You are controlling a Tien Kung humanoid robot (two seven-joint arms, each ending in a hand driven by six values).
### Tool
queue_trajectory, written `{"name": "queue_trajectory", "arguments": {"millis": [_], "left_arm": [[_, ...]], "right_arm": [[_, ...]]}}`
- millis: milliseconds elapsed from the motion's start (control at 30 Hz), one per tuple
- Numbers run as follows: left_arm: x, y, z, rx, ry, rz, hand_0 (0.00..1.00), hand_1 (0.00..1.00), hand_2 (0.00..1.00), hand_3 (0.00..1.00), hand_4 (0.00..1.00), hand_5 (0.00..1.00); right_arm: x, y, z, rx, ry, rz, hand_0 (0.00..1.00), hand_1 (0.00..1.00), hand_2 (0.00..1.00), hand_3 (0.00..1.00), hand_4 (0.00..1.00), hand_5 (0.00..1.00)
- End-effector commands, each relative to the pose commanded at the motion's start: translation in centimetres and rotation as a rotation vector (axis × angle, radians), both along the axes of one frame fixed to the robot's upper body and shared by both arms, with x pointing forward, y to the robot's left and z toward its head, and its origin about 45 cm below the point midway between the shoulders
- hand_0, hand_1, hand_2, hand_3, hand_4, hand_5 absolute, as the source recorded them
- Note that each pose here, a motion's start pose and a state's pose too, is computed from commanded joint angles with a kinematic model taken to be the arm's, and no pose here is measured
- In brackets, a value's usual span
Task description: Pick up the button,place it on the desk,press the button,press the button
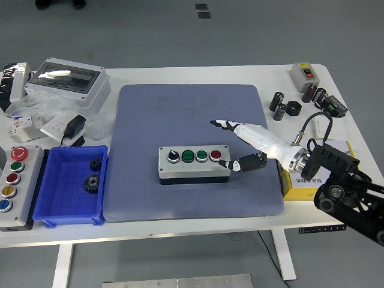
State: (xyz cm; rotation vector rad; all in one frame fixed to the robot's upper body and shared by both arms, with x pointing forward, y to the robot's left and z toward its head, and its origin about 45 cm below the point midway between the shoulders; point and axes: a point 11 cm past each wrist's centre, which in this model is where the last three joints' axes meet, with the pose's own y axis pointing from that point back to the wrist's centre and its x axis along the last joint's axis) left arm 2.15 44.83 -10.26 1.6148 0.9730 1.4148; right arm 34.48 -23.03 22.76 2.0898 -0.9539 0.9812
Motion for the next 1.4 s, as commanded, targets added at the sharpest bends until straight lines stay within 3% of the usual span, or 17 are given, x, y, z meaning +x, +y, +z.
{"name": "queue_trajectory", "arguments": {"millis": [133,400,433,600,633,800,833,1400], "left_arm": [[-0.09,0.0,0.0,0.001,0.003,0.003,0.613,0.582,0.535,0.584,0.509,0.109],[-0.05,-0.1,0.0,-0.003,0.002,0.004,0.613,0.582,0.536,0.585,0.509,0.107],[-0.05,-0.1,-0.1,-0.003,0.002,0.004,0.613,0.586,0.539,0.587,0.513,0.107],[-0.02,-0.1,0.0,-0.003,0.002,0.004,0.613,0.586,0.539,0.587,0.513,0.107],[-0.01,-0.1,0.0,-0.003,0.002,0.004,0.613,0.587,0.539,0.588,0.515,0.108],[0.12,-0.2,0.0,-0.004,0.0,0.003,0.613,0.587,0.539,0.588,0.515,0.108],[0.14,-0.2,-0.1,-0.004,0.0,0.003,0.613,0.587,0.539,0.588,0.514,0.111],[0.15,-0.3,-0.1,-0.007,0.0,0.004,0.613,0.59,0.539,0.589,0.526,0.125]], "right_arm": [[-0.1,-1.4,2.2,-0.031,0.028,-0.041,0.871,0.883,0.963,0.998,0.73,0.199],[-0.9,-1.2,4.4,-0.158,0.098,-0.034,0.878,0.89,0.962,0.998,0.747,0.189],[-0.9,-1.1,4.4,-0.17,0.111,-0.033,0.448,0.596,0.684,0.933,0.611,0.209],[-0.8,-0.4,4.4,-0.215,0.17,-0.014,0.448,0.596,0.684,0.933,0.611,0.209],[-0.7,-0.1,4.3,-0.22,0.175,-0.008,0.114,0.293,0.338,0.842,0.441,0.135],[-0.3,1.3,3.1,-0.245,0.193,0.015,0.114,0.293,0.338,0.842,0.441,0.135],[-0.2,1.5,2.9,-0.247,0.194,0.017,0.037,0.222,0.239,0.783,0.319,0.055],[-0.4,3.3,0.1,-0.238,0.239,0.042,0.002,0.158,0.2,0.756,0.267,0.002]]}}
